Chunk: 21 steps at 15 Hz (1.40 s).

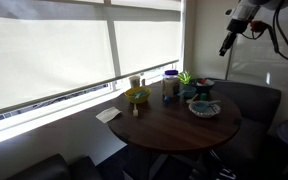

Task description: Pick up the blue lid from the clear jar of sugar and put it on the table

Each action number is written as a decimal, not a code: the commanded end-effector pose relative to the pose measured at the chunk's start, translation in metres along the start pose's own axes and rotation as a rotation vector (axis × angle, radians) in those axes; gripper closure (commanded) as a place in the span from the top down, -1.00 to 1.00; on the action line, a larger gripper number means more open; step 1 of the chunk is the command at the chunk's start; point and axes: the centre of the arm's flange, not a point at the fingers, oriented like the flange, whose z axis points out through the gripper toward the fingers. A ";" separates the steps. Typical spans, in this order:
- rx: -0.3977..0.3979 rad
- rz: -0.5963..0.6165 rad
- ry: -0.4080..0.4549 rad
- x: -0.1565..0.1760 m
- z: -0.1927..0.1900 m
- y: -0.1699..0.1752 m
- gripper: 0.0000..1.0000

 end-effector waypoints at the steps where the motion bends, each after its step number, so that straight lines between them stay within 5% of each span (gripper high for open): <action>1: -0.013 -0.178 -0.044 0.065 -0.007 0.024 1.00; 2: -0.015 -0.189 -0.039 0.072 -0.007 0.024 1.00; 3: -0.017 -0.136 -0.029 0.040 0.003 0.004 1.00; 14: -0.030 -0.175 -0.041 0.059 0.004 0.011 1.00; 21: 0.033 -0.170 -0.089 0.173 0.087 0.042 1.00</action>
